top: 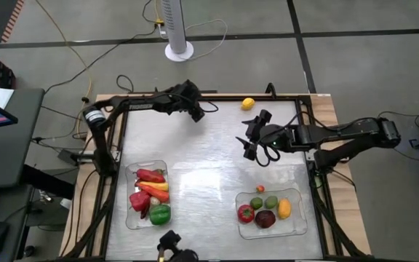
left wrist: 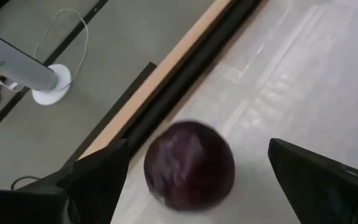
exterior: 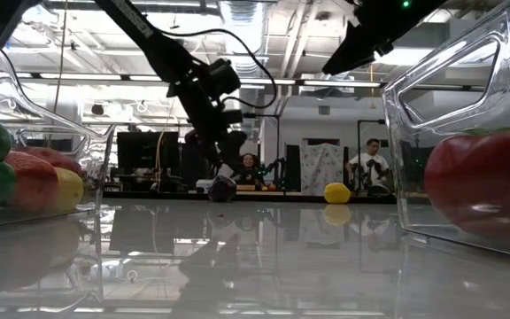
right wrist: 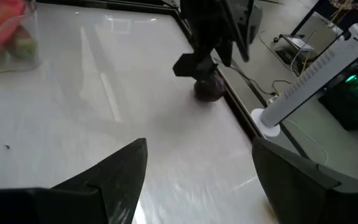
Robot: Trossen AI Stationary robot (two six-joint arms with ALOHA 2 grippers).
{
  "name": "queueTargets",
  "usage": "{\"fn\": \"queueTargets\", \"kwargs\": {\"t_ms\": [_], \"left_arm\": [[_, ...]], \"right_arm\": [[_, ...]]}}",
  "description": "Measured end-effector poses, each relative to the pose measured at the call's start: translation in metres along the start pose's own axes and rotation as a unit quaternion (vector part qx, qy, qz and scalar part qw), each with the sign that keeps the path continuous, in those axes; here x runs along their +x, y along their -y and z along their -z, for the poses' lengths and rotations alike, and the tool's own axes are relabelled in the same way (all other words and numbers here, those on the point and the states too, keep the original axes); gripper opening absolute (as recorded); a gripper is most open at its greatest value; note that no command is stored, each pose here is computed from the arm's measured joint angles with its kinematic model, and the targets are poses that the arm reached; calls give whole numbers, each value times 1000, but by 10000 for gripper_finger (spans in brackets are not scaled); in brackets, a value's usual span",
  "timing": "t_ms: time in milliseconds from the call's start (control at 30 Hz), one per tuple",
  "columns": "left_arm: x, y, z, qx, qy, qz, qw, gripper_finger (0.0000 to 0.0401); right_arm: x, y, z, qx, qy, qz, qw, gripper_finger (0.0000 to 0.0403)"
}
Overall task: Sort produce into baskets
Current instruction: Put the plum into the left transparent bin
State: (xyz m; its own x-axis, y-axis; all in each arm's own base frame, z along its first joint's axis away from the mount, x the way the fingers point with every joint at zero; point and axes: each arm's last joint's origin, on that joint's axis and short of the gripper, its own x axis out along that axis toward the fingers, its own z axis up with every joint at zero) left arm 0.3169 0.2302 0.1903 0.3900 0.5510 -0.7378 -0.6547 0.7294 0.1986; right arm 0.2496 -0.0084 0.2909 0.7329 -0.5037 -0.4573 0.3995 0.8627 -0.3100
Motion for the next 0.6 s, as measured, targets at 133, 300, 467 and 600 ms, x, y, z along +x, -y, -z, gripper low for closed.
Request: {"fn": "queueTargets", "kwargs": {"t_ms": [133, 300, 467, 600], "left_arm": [[15, -2, -2, -13, -8, -7, 1000, 374], [29, -9, 9, -32, -45, -18, 998, 367], [29, -10, 14, -29, -67, -10, 997, 337], [27, -9, 15, -22, -76, 8, 997, 283]], "right_arm": [[1, 1, 0, 2, -1, 1, 1000, 317], [-2, -3, 0, -2, 2, -14, 1000, 317], [-3, -6, 0, -6, 4, -18, 1000, 317], [-3, -6, 0, -6, 4, -16, 1000, 317]]}}
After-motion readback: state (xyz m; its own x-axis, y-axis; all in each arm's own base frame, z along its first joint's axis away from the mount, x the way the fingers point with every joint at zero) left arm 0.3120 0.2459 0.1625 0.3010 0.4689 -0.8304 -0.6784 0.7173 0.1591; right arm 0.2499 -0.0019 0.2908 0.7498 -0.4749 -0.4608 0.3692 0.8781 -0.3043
